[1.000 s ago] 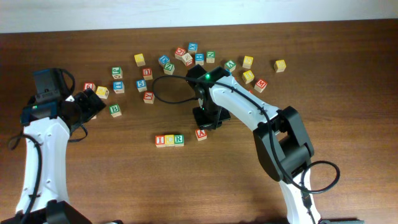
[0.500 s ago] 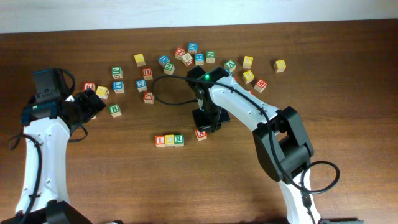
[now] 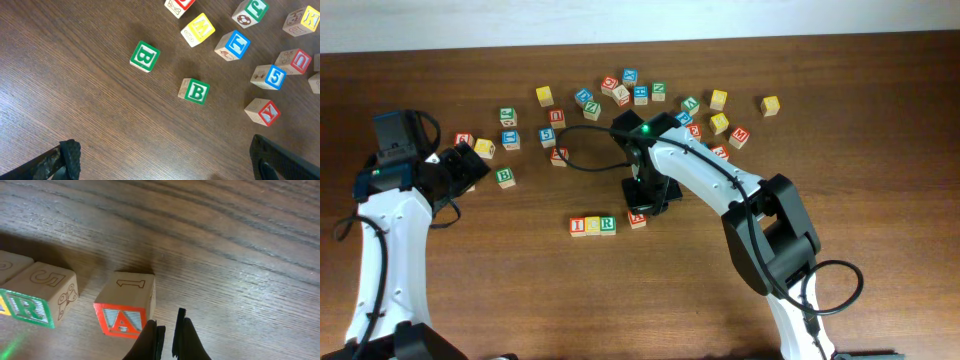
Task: Spell out ICRA
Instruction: 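Push the A block leftward with the right gripper toward the R block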
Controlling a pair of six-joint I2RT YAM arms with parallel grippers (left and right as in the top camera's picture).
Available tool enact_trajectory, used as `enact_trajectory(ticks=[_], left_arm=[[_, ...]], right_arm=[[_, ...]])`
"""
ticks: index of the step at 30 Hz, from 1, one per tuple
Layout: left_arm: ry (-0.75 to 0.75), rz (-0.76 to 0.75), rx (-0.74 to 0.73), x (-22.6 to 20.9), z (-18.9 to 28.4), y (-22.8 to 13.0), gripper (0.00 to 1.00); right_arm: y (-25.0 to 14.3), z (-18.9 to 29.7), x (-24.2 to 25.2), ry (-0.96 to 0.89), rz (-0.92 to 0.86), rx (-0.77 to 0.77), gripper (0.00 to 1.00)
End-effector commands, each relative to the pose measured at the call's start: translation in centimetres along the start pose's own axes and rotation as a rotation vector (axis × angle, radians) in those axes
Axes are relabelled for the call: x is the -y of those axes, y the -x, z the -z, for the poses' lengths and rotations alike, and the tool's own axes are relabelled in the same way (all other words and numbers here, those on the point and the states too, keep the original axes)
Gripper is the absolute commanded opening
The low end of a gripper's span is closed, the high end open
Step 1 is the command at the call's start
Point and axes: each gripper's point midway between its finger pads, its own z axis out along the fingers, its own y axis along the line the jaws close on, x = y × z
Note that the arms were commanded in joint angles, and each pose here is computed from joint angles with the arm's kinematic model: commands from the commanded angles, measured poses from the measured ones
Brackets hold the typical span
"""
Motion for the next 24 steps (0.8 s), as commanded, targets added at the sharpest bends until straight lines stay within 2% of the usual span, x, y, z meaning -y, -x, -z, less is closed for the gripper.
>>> enact_trajectory(ticks=[1, 19, 24], left_arm=[[-0.004, 0.007, -0.002, -0.1, 0.0, 0.1, 0.99], [-0.004, 0.007, -0.002, -0.1, 0.0, 0.1, 0.99], [-0.004, 0.007, -0.002, -0.1, 0.0, 0.1, 0.99]], right_arm=[[-0.6, -0.4, -0.5, 0.020, -0.007, -0.025, 0.04], [-1.2, -0.7, -1.8, 0.019, 0.017, -0.032, 0.05], [-0.4, -0.7, 0.2, -0.096, 0.017, 0.016, 0.05]])
